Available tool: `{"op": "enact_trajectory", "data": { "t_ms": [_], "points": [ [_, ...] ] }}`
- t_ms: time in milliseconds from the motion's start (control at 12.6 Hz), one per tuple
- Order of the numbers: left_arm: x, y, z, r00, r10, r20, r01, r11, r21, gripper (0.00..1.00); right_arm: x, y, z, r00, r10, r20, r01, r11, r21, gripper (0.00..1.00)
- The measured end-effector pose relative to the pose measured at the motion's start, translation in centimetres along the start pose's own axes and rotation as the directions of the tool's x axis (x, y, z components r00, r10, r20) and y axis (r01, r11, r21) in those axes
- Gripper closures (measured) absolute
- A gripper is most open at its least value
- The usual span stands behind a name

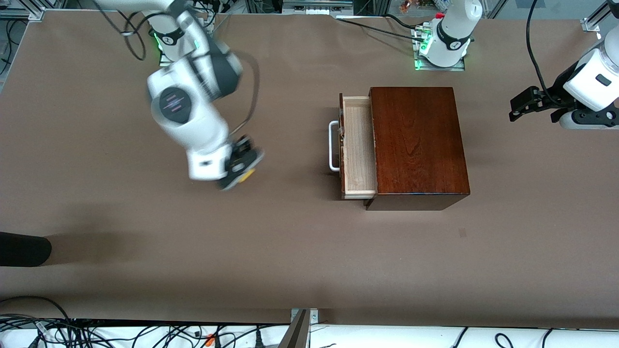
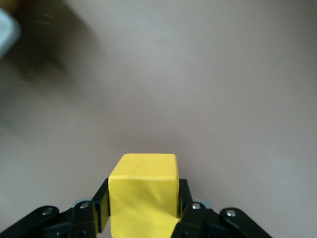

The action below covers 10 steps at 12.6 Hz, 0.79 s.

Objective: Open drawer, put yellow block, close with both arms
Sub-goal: 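Lift the yellow cube with the right gripper and carry it over the drawer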

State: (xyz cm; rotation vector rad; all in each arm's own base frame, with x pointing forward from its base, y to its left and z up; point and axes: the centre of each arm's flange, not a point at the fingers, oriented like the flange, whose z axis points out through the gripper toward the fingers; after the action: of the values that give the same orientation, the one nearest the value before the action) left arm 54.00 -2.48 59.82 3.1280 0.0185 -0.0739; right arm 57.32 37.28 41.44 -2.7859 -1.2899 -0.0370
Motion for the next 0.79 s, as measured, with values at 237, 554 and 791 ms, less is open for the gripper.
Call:
{"op": "enact_trajectory", "data": {
  "t_ms": [237, 554, 791],
  "points": [
    [0.0, 0.0, 0.0, 1.0, 0.0, 0.001, 0.0, 1.0, 0.0, 0.0, 5.1, -8.6, -2.2, 0.991, -0.133, -0.026, 0.133, 0.991, 0.009, 0.44],
    [0.0, 0.0, 0.0, 1.0, 0.0, 0.001, 0.0, 1.0, 0.0, 0.0, 8.9, -22.1, -1.4, 0.949, -0.315, -0.031, 0.312, 0.947, -0.072, 0.44],
    [0.0, 0.0, 0.0, 1.0, 0.0, 0.001, 0.0, 1.0, 0.0, 0.0, 9.2, -29.0, 0.5, 0.917, -0.4, -0.005, 0.396, 0.908, -0.139, 0.44]
  ]
}}
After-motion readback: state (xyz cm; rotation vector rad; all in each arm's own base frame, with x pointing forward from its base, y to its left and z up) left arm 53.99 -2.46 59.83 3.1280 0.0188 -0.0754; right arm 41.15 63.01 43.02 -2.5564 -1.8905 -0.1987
